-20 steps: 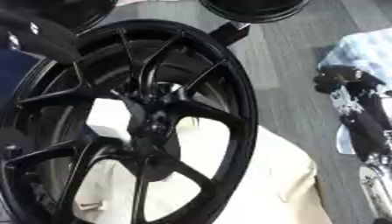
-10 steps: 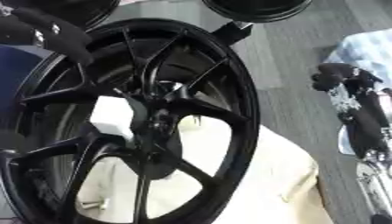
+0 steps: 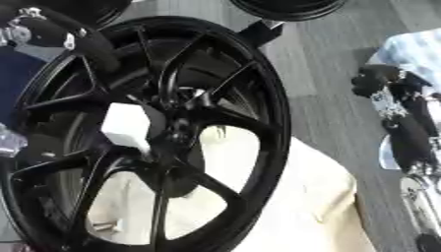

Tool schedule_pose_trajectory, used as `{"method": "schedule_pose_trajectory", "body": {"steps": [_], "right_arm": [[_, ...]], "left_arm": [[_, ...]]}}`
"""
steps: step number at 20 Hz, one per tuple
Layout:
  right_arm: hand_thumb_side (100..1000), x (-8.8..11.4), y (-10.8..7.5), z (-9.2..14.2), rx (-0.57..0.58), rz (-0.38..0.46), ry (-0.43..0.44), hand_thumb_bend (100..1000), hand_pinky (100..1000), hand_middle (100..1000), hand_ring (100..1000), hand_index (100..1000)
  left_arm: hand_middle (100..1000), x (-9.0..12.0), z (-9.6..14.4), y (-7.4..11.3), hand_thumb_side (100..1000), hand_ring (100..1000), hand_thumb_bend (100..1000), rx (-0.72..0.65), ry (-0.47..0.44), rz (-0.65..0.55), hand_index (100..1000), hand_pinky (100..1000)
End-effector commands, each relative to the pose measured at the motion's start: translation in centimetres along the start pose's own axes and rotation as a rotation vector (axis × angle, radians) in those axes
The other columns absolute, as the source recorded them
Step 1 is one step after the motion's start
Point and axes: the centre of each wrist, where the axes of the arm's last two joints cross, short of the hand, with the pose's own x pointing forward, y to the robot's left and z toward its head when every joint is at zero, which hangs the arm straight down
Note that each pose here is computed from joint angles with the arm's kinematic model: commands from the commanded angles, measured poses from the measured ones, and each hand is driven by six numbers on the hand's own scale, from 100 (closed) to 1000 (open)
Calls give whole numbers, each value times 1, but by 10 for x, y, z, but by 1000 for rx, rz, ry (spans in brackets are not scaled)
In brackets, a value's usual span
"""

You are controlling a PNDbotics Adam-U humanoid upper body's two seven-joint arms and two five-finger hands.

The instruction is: Pull the pin out of the wheel hub.

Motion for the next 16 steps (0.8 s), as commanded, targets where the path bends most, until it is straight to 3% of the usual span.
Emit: {"method": "schedule_pose_trajectory", "body": {"steps": [1, 16], "right_arm": [[457, 7, -5, -3, 6, 17, -21, 316, 752, 689, 722, 569], [460, 8, -4, -5, 3, 8, -30, 315, 753, 688, 722, 569]], "left_arm": [[775, 5, 0, 5, 630, 936, 541, 9, 38, 5, 895, 951], [768, 14, -17, -3, 580, 927, 536, -28, 170, 161, 889, 949]]}}
